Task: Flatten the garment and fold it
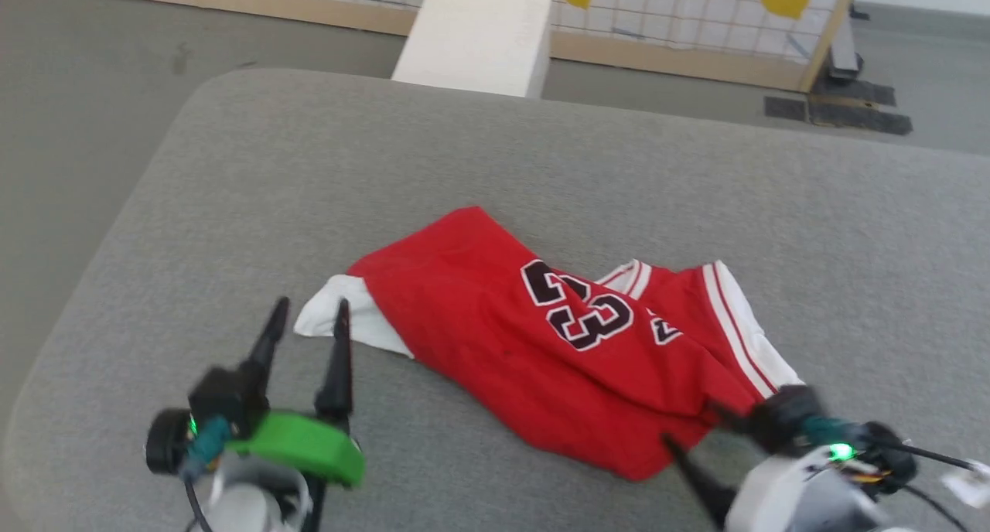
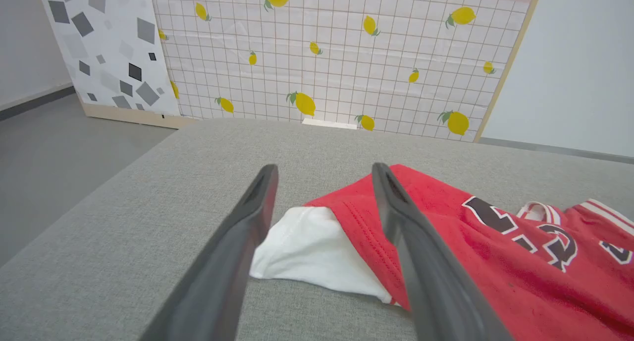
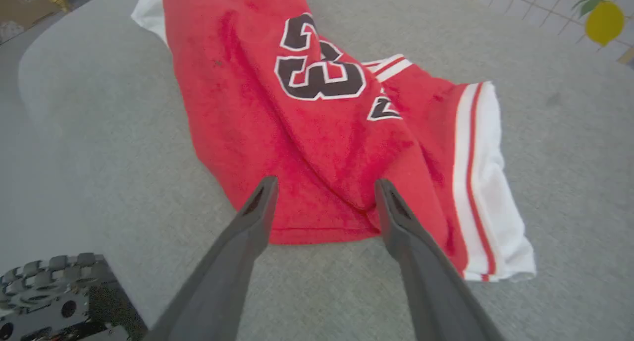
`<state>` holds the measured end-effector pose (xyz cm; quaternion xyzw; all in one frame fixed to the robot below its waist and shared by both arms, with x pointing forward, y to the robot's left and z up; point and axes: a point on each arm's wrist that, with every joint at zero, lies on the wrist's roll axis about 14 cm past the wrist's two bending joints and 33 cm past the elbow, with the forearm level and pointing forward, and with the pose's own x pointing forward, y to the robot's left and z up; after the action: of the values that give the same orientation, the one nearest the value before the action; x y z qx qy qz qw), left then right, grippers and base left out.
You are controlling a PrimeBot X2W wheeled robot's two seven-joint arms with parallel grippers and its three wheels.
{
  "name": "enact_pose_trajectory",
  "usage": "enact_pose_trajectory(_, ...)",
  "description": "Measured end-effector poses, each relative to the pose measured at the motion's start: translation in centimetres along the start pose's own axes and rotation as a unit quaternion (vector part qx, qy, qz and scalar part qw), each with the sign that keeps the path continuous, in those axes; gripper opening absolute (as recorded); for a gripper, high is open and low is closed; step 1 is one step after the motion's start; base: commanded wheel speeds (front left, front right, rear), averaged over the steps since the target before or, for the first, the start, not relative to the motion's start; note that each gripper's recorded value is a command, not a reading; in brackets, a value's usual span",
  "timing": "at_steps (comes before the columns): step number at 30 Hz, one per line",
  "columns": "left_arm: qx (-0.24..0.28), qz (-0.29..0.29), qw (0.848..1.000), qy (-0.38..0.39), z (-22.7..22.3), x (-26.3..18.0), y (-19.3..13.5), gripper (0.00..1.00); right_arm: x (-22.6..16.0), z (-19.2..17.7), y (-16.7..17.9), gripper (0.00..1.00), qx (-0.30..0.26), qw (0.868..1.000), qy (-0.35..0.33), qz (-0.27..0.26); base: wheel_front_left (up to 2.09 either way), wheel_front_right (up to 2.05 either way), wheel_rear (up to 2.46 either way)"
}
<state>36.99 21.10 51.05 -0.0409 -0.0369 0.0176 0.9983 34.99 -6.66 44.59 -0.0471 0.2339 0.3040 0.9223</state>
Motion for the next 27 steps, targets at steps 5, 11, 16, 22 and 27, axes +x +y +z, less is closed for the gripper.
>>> enact_pose_trajectory(5, -0.009, 0.008, 1.000, 0.003, -0.3, -2.5, -0.6, 1.00, 1.3, -1.4, 3.4, 1.00, -0.052, 0.992, 0.086, 0.076, 0.00, 0.00, 0.00)
enact_pose_trajectory(11, -0.017, 0.017, 1.000, 0.007, -0.6, -3.6, -0.7, 1.00, 4.1, -3.1, 5.7, 1.00, -0.102, 0.974, 0.153, 0.129, 0.00, 0.00, 0.00)
enact_pose_trajectory(16, -0.021, 0.031, 0.999, 0.012, -0.9, -4.2, -0.3, 1.00, 5.6, -5.6, 6.6, 1.00, -0.135, 0.957, 0.204, 0.153, 0.00, 0.00, 0.00)
enact_pose_trajectory(22, -0.021, 0.051, 0.998, 0.015, -1.0, -4.7, 0.7, 1.00, 7.0, -6.2, 6.3, 0.00, -0.148, 0.953, 0.211, 0.157, 0.00, 0.00, 0.00)
enact_pose_trajectory(27, -0.025, 0.052, 0.998, 0.019, -1.3, -4.8, 0.7, 1.00, 6.4, -5.9, 4.7, 0.00, -0.125, 0.960, 0.205, 0.142, 0.00, 0.00, 0.00)
